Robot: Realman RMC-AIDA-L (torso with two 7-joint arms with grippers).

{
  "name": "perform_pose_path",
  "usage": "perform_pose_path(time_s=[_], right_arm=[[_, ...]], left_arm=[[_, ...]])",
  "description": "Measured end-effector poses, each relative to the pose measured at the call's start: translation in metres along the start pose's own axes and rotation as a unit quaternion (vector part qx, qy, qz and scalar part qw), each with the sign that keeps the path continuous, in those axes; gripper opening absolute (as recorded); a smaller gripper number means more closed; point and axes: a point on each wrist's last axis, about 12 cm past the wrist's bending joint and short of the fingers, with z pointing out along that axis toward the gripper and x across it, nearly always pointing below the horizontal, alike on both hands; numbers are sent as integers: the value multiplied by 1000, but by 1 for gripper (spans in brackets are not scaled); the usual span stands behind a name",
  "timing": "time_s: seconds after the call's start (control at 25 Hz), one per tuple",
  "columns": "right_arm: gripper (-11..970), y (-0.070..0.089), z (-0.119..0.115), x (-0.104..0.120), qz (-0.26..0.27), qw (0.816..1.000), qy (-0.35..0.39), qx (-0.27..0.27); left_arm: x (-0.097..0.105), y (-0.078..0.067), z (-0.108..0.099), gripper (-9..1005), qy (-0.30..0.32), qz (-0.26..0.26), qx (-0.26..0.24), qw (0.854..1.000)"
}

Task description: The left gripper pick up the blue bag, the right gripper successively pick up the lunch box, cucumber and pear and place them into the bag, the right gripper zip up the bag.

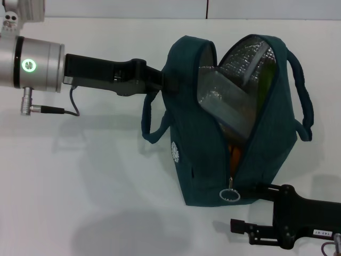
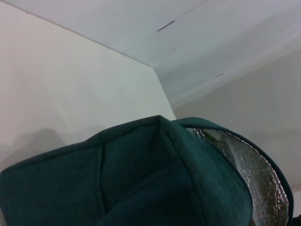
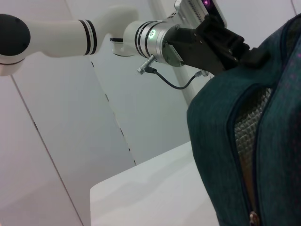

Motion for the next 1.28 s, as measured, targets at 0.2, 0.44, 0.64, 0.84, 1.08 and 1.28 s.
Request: perform_pose_path(time_s=[0.2, 0.44, 0.64, 0.84, 1.08, 1.28], right_arm=[[735, -2, 4, -3, -6, 1000, 6, -9], [719, -5, 8, -3, -11, 1000, 18, -7], [638, -9, 10, -5, -15, 1000, 20, 4], [415, -12, 12, -7, -18, 1000, 18, 9], [293, -13, 14, -9, -20, 1000, 16, 9], [191, -13, 14, -9, -20, 1000, 16, 10]], left_arm=[[0, -1, 0, 52, -2, 2, 4, 1000], [0, -1, 0, 52, -2, 3, 4, 1000], [0, -1, 0, 53, -2, 4, 4, 1000], [0, -1, 0, 53, -3, 5, 4, 1000], [0, 0, -1, 53, -3, 7, 3, 1000], [0, -1, -1, 53, -3, 11, 4, 1000]])
